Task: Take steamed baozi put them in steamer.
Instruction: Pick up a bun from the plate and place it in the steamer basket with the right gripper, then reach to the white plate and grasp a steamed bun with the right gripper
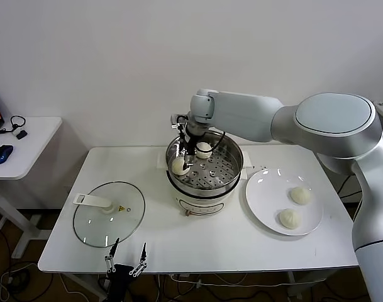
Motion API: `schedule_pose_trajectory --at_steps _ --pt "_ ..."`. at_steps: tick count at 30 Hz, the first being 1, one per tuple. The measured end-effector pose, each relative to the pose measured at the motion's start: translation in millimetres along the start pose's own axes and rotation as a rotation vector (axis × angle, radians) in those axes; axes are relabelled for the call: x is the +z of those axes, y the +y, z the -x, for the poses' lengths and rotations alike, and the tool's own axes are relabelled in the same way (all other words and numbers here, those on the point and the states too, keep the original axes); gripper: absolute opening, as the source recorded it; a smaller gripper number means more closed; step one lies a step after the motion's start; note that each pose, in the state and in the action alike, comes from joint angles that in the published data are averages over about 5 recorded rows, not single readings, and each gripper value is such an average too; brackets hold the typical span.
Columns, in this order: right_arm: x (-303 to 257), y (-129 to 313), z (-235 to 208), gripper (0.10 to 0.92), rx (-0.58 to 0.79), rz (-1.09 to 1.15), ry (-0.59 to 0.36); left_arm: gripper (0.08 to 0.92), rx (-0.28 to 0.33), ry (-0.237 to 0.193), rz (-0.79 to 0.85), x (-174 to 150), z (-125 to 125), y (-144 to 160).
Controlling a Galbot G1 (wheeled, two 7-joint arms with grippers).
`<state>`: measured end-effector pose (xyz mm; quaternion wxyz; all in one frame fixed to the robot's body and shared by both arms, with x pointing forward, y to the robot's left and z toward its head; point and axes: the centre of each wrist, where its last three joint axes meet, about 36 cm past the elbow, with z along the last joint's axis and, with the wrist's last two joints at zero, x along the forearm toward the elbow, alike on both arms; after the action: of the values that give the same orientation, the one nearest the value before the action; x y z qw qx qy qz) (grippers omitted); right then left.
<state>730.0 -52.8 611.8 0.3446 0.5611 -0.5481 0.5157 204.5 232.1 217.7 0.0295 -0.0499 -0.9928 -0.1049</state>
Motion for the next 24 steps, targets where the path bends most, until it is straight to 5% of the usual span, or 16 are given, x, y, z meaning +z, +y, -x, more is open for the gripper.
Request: schedule_pose_trajectory --at_steps 11,24 --pt "31.7 0.7 -51.2 0.823 -0.013 -0.012 0.035 0.823 0.001 -0.001 0.003 -1.0 -0.7 -0.2" --pt "143.5 40.7 -132.2 0.823 -0.050 0.022 0.095 0.823 0.012 0.003 0.006 1.2 -1.3 -4.4"
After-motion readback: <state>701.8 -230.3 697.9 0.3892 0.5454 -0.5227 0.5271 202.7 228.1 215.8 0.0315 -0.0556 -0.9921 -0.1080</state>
